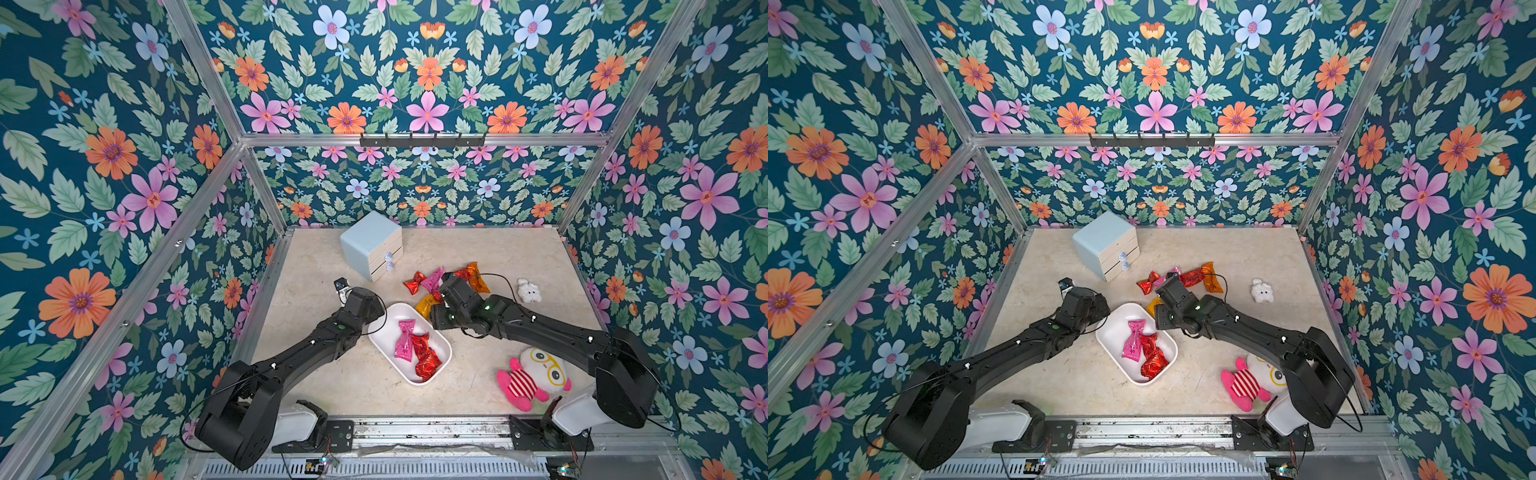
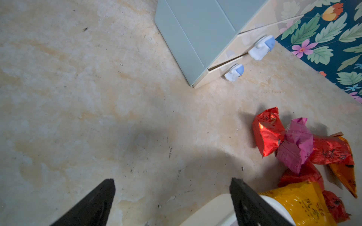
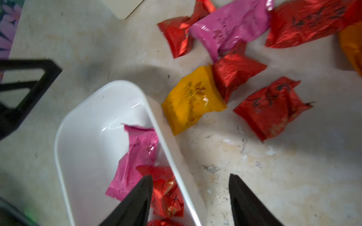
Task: Put the tea bags into the storage box
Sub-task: Pick up the tea bag from the center of the board.
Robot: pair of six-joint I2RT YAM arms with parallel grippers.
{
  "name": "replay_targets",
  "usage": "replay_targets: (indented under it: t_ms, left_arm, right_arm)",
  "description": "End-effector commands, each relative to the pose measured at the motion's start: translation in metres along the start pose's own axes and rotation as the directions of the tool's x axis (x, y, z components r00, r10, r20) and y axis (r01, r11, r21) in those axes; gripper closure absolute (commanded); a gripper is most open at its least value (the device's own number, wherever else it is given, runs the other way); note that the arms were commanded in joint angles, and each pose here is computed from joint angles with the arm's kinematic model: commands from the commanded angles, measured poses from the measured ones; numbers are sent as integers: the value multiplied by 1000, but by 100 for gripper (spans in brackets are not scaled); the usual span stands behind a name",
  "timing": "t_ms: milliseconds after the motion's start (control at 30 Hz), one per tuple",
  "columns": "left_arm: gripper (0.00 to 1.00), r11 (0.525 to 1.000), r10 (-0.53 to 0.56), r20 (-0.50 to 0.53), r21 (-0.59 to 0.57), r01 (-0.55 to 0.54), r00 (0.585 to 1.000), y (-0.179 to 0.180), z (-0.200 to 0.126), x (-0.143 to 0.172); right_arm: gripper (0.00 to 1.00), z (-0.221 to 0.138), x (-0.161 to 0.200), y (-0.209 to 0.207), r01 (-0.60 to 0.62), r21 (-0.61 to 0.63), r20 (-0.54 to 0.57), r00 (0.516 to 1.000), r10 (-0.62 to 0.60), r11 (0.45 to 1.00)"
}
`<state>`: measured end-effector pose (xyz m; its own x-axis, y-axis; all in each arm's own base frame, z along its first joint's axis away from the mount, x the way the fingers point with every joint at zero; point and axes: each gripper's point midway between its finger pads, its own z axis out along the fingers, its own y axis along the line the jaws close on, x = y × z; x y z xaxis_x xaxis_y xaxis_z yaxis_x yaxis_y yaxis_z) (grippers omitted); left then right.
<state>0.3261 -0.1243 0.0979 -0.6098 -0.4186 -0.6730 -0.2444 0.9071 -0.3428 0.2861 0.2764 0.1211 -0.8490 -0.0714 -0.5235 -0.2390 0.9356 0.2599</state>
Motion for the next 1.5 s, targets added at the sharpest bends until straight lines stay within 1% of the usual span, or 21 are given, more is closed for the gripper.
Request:
replay_targets:
  t_ms: [0, 67, 133, 233, 300, 500, 533, 567, 800, 900, 967, 1033, 1233, 1400, 1467]
  left_arm:
    - [2, 1000, 3, 4, 10, -3, 1000, -1, -1, -1]
    - [2, 1000, 5, 4, 14, -5, 1000, -2, -2, -1]
    - [2, 1000, 8, -1, 14, -8, 1000, -2, -1, 0]
    - [2, 1000, 6, -6, 17, -6, 1000, -2, -1, 1]
    - [2, 1000, 4, -10, 15, -3, 1000, 0, 0, 4]
    - [2, 1000, 2, -22, 10, -2, 1000, 2, 3, 9]
    - [2, 1000, 4, -25, 11, -4, 1000, 2, 4, 10]
    - [2, 1000, 4, -28, 11, -4, 1000, 2, 5, 10]
    - [2, 1000, 8, -14, 3, -8, 1000, 4, 1, 8]
    - [2, 1000, 3, -6, -2, -3, 1000, 7, -1, 7]
    - [2, 1000, 1, -5, -7, -1, 1000, 9, -2, 8]
    - [2, 1000, -3, -4, -9, 3, 1000, 11, -2, 8]
    - [2, 1000, 0, -3, -9, 0, 1000, 9, -2, 6]
    - [2, 1000, 5, -1, -12, -5, 1000, 7, -3, 4]
    - [2, 1000, 3, 6, -14, -3, 1000, 7, -4, 1]
  right_arm:
    - [35, 3, -22, -34, -116, 79, 57, 992, 112, 990]
    - [37, 7, -32, -52, -177, 82, 77, 982, 170, 981]
    - [39, 12, -38, -64, -224, 59, 81, 972, 219, 973]
    - [40, 21, -38, -79, -275, 36, 62, 960, 273, 961]
    - [40, 28, -33, -87, -292, 48, 48, 956, 290, 955]
    - [33, 47, -22, -98, -292, 98, 18, 956, 291, 951]
    - [32, 58, -16, -101, -290, 118, -3, 956, 293, 950]
    - [31, 62, -17, -102, -291, 122, -4, 956, 293, 949]
    - [31, 87, -26, -105, -268, 158, -10, 962, 273, 951]
    - [33, 95, -27, -107, -254, 176, -24, 965, 262, 951]
    - [36, 99, -27, -107, -247, 180, -30, 966, 256, 952]
    - [41, 101, -25, -108, -244, 181, -35, 967, 254, 953]
    - [67, 100, -21, -106, -242, 167, -45, 966, 253, 956]
    - [77, 85, -29, -104, -236, 156, -16, 970, 242, 959]
    - [79, 73, -35, -101, -232, 145, 8, 972, 233, 962]
